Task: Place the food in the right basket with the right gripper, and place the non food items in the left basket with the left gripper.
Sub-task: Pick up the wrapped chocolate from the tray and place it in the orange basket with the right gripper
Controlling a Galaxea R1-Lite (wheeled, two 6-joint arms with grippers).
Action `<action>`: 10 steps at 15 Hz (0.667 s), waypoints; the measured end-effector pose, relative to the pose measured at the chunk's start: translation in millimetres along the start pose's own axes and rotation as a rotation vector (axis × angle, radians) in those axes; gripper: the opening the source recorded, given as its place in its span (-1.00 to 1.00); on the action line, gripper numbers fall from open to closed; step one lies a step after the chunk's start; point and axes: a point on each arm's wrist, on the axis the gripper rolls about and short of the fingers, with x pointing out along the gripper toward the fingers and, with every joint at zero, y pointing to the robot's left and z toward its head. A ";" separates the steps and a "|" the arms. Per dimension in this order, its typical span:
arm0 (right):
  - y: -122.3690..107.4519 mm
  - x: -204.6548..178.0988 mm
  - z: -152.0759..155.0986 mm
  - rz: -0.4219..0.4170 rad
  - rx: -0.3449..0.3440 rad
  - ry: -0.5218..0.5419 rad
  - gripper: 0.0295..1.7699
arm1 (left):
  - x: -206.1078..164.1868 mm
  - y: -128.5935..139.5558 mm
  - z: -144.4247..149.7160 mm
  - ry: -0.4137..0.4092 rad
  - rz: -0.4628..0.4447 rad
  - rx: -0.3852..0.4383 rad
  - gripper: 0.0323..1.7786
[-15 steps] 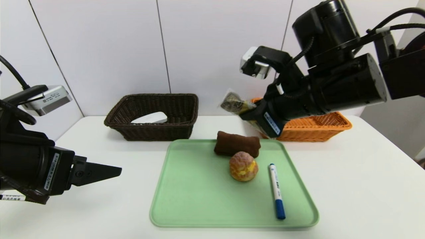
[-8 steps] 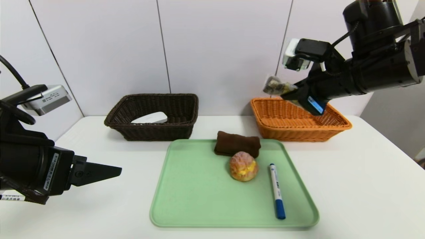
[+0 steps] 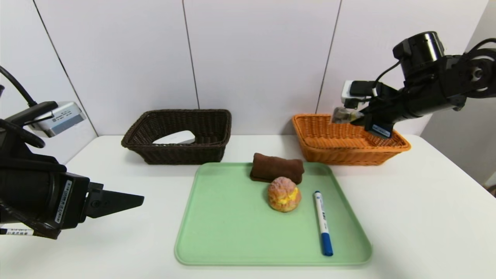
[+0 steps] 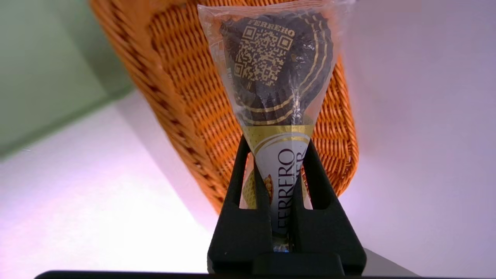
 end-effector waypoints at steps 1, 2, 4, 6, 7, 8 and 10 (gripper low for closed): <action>-3.1 10.4 -2.5 -0.004 0.001 0.006 -0.84 | 1.2 0.4 -1.7 0.007 0.001 -0.002 0.90; -6.0 21.0 -4.0 -0.011 0.002 0.008 -0.84 | 2.2 0.7 -3.0 0.011 0.002 -0.005 0.90; -9.7 41.8 -8.5 -0.010 0.009 0.016 -0.84 | 3.9 1.3 -5.6 0.021 0.003 -0.009 0.90; -11.9 58.0 -11.4 -0.002 0.018 0.024 -0.84 | 4.8 1.7 -6.7 0.026 0.004 -0.011 0.90; -13.4 65.6 -12.0 -0.001 0.021 0.025 -0.84 | 5.0 1.7 -7.1 0.027 0.004 -0.011 0.90; -14.9 71.9 -12.4 -0.002 0.022 0.026 -0.84 | 5.3 1.9 -7.1 0.028 0.005 -0.012 0.90; -16.9 85.0 -14.0 -0.001 0.024 0.029 -0.84 | 6.3 2.1 -7.6 0.031 0.006 -0.012 0.90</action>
